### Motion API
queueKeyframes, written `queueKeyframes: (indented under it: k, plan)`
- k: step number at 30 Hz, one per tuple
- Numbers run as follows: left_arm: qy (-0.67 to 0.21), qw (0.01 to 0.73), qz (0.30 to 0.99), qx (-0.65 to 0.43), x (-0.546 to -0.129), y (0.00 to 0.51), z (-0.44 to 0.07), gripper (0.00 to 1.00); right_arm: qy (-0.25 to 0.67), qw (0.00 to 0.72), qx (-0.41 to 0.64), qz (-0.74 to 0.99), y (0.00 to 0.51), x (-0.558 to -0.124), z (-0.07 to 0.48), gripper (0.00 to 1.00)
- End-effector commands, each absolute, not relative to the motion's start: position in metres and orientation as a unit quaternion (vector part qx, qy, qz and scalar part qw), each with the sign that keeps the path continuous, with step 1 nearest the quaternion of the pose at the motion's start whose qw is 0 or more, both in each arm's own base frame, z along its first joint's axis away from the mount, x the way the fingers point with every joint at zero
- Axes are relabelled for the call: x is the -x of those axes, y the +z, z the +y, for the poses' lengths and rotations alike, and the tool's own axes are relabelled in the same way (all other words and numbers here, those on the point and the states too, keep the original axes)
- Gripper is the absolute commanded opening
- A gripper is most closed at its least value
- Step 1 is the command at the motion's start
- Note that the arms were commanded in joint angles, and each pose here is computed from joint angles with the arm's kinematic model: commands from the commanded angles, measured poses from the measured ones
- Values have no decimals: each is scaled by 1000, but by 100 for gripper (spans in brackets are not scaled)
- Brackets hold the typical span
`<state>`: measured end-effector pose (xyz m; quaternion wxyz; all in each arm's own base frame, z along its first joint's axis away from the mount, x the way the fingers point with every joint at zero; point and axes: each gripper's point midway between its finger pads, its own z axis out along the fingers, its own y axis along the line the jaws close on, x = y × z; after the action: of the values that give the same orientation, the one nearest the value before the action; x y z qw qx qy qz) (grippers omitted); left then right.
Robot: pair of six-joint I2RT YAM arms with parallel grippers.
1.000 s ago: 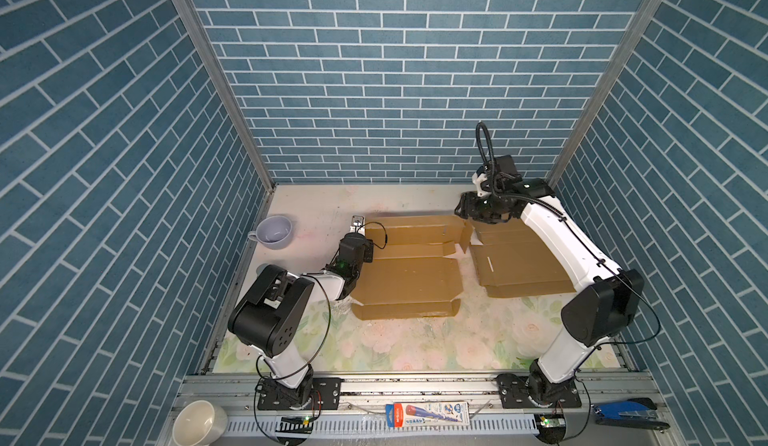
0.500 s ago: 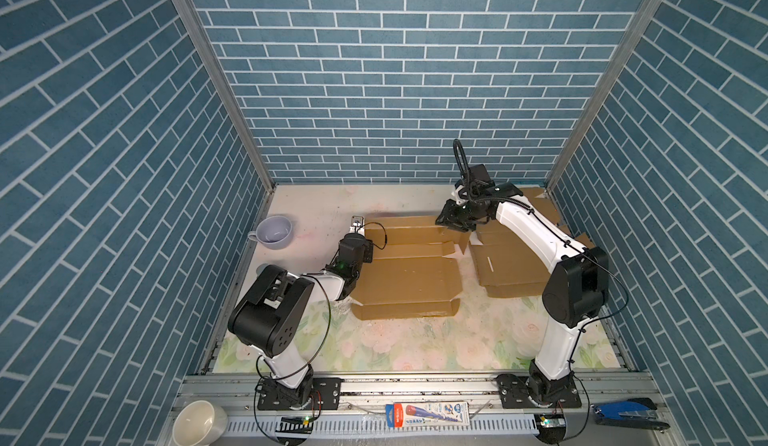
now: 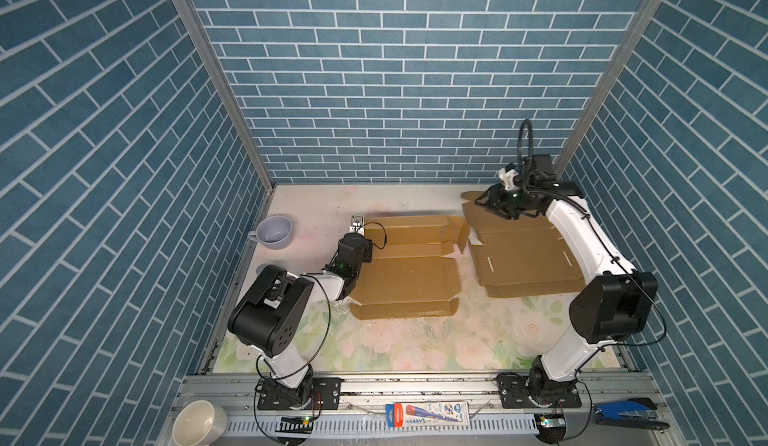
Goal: Fold the paper box
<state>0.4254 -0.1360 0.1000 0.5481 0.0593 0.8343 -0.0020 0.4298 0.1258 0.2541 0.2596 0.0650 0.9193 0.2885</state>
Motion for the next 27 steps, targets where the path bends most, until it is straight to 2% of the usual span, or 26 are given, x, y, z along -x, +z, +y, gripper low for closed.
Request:
queueKeyframes:
  k: [1,5,11,16,21,27]
  plan:
    - [5,512,854,-88,-419,79,-140,0,182,253,-42,949,212,-442,99,37]
    - [-1,506,858,-91,-420,80,-144,0,166,258,-15,952,182,-466,107,35]
    - [4,496,864,-90,-417,74,-141,0,170,282,96,940,164,-482,156,34]
    - [7,499,863,-80,-422,83,-141,0,179,219,163,945,148,-442,179,29]
    - [10,499,863,-74,-421,82,-138,0,201,194,195,940,143,-403,207,28]
    - [8,500,863,-73,-420,83,-138,0,197,198,187,942,136,-392,216,28]
